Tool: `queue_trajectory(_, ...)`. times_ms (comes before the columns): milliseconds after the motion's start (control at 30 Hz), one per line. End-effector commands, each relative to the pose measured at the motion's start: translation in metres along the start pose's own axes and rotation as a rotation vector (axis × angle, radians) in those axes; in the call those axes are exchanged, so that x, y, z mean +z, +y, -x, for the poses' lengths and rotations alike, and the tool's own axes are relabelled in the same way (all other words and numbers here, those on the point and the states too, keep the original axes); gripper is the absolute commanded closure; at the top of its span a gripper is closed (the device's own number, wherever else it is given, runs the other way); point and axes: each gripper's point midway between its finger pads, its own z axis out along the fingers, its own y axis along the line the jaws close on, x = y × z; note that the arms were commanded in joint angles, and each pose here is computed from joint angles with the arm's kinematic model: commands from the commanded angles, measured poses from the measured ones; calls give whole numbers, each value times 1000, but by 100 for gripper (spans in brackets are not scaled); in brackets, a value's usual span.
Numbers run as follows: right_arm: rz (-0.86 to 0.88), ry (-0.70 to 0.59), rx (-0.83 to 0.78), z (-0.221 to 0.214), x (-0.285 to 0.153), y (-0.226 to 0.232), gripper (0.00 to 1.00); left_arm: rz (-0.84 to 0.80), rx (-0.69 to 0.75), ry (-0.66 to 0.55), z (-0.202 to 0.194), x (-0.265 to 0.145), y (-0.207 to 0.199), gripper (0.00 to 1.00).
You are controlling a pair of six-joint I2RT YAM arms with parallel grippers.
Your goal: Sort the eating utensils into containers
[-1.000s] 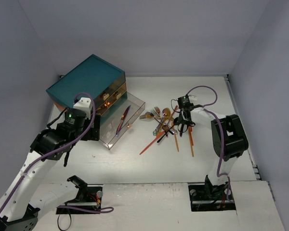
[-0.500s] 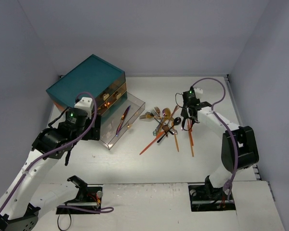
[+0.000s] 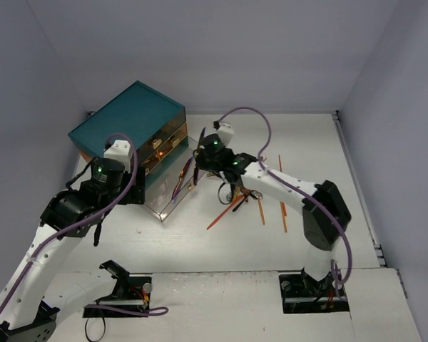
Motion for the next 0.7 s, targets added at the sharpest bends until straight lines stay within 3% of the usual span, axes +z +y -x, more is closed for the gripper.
queue_trajectory(0, 145, -133, 158, 19, 10, 83, 100, 20, -15, -79, 21, -14, 9, 26)
queue_trajectory(167, 101, -106, 216, -26, 56, 100, 97, -5, -29, -74, 17, -17, 6, 26)
queue_trajectory(233, 92, -93, 211, -38, 71, 103, 89, -13, -34, -77, 16, -20, 6, 26)
queue_trajectory(300, 93, -90, 191, -45, 75, 106, 72, -18, -39, -77, 13, -23, 7, 26)
queue_trajectory(400, 98, -102, 153, -40, 69, 108, 57, -20, -37, -75, 9, -26, 9, 26)
queue_trajectory(500, 79, -149, 106, -22, 48, 98, 48, -31, -30, -65, 5, -26, 7, 26)
queue_trajectory(667, -4, -223, 26, 4, 2, 59, 45, -86, -4, -34, 2, -21, -5, 26)
